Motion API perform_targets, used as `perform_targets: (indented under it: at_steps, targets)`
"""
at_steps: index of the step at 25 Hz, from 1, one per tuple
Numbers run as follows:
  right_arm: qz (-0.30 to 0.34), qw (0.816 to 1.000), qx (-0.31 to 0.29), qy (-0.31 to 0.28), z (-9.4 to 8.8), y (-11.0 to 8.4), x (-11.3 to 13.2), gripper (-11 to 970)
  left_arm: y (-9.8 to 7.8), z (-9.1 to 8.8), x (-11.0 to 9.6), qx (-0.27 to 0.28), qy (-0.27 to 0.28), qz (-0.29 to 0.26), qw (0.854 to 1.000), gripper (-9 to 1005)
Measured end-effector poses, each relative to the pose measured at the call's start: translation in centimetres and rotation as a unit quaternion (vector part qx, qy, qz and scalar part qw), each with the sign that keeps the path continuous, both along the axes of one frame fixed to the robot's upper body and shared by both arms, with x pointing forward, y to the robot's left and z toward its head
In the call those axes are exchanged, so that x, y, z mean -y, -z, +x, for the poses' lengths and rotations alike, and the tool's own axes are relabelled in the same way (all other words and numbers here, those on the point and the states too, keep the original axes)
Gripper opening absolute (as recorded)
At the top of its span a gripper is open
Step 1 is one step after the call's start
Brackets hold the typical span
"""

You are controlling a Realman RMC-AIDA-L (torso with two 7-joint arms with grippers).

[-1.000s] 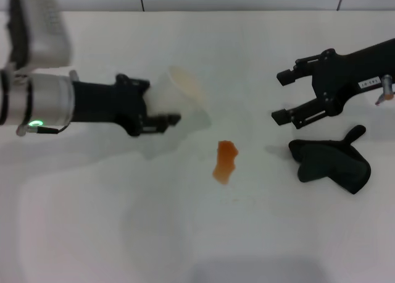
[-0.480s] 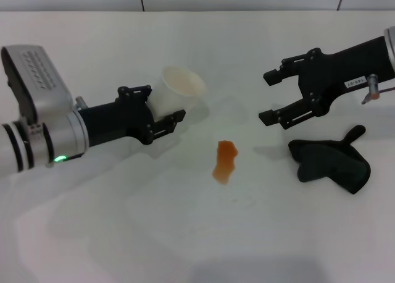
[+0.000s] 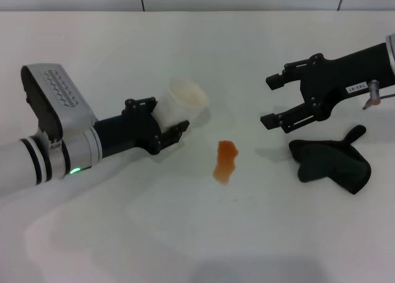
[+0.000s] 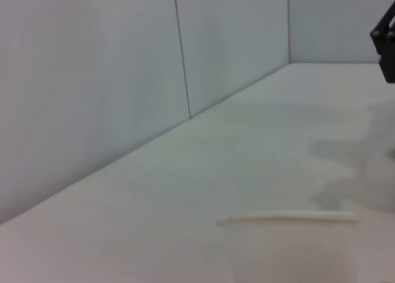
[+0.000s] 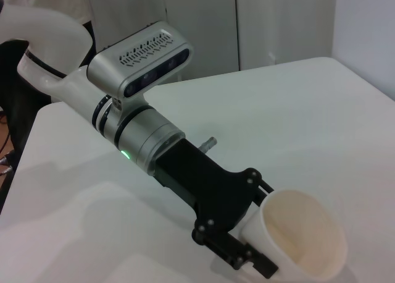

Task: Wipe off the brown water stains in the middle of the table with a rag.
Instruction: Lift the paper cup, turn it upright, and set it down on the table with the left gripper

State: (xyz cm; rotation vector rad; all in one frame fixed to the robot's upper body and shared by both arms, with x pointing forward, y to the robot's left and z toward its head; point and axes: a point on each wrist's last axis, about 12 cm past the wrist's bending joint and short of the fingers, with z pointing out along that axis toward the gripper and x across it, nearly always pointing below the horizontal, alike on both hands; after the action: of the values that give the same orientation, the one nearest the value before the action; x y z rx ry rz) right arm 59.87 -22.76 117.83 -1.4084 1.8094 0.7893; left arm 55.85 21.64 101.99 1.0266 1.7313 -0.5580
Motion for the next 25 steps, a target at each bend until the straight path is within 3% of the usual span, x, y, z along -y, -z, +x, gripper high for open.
perform_targets:
  at_steps: [16, 21, 25]
  targets:
    - [-0.001, 1.0, -0.002, 0.004, -0.1, 0.2, 0.3, 869, 1.4, -1.6, -1.1, -0.024, -0.022, 0.003, 0.999, 561]
    - [-0.002, 1.0, -0.003, 0.004, -0.1, 0.3, 0.3, 869, 1.2, -1.4, -1.3, -0.022, -0.031, -0.006, 0.999, 764]
    - [-0.002, 1.0, -0.003, 0.004, -0.1, 0.3, 0.3, 869, 1.2, -1.6, -1.5, -0.021, -0.032, -0.009, 0.999, 829]
